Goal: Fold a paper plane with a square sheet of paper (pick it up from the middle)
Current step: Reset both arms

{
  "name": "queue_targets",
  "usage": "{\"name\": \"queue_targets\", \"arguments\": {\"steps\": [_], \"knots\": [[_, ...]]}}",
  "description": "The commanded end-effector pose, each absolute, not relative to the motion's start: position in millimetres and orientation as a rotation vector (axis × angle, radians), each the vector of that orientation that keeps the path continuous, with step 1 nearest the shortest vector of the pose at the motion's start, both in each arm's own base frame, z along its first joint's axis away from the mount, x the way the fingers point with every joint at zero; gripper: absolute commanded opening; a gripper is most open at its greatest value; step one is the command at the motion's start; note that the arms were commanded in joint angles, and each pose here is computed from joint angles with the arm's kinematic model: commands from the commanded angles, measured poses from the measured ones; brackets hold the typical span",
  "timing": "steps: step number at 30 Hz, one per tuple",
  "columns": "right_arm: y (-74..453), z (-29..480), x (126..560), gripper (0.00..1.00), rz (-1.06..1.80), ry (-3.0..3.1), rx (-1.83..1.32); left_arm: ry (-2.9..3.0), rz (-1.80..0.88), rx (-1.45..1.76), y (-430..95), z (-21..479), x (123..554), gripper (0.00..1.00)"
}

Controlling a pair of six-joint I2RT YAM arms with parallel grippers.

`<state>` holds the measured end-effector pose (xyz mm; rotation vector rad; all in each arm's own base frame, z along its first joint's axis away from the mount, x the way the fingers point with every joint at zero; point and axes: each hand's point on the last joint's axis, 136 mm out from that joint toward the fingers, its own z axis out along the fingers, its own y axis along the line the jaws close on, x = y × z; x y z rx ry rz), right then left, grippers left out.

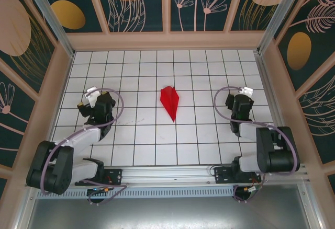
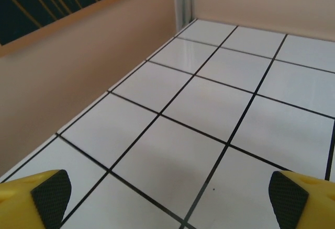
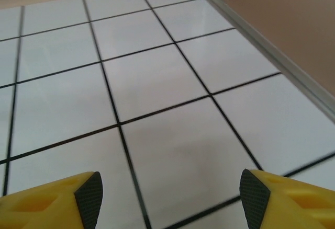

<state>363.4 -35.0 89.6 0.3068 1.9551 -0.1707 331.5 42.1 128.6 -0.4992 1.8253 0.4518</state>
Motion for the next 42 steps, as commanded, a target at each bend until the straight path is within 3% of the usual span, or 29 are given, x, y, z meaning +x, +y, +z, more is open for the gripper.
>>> {"name": "queue_targets", "arguments": {"steps": [1,12,13,14,17,42], "knots": [[-15,137,385,0.72,-0.041,1.73,0.17,1.588,0.39,-0.389,37,171,337,0.99],[-4,125,370,0.73,0.034,1.682,0.085,1.533,0.181,-0.261,28,157,346,0.99],[-10,123,373,0.77,0.019,1.692,0.126,1.521,0.172,-0.306,37,150,344,0.99],[-15,122,374,0.99,0.019,1.699,0.154,1.487,0.165,-0.311,40,154,345,0.99],[-17,121,374,0.99,0.02,1.701,0.162,1.592,0.171,-0.308,40,141,367,0.99],[-20,123,373,0.99,-0.002,1.691,0.187,1.605,0.16,-0.314,42,140,365,0.99]]}}
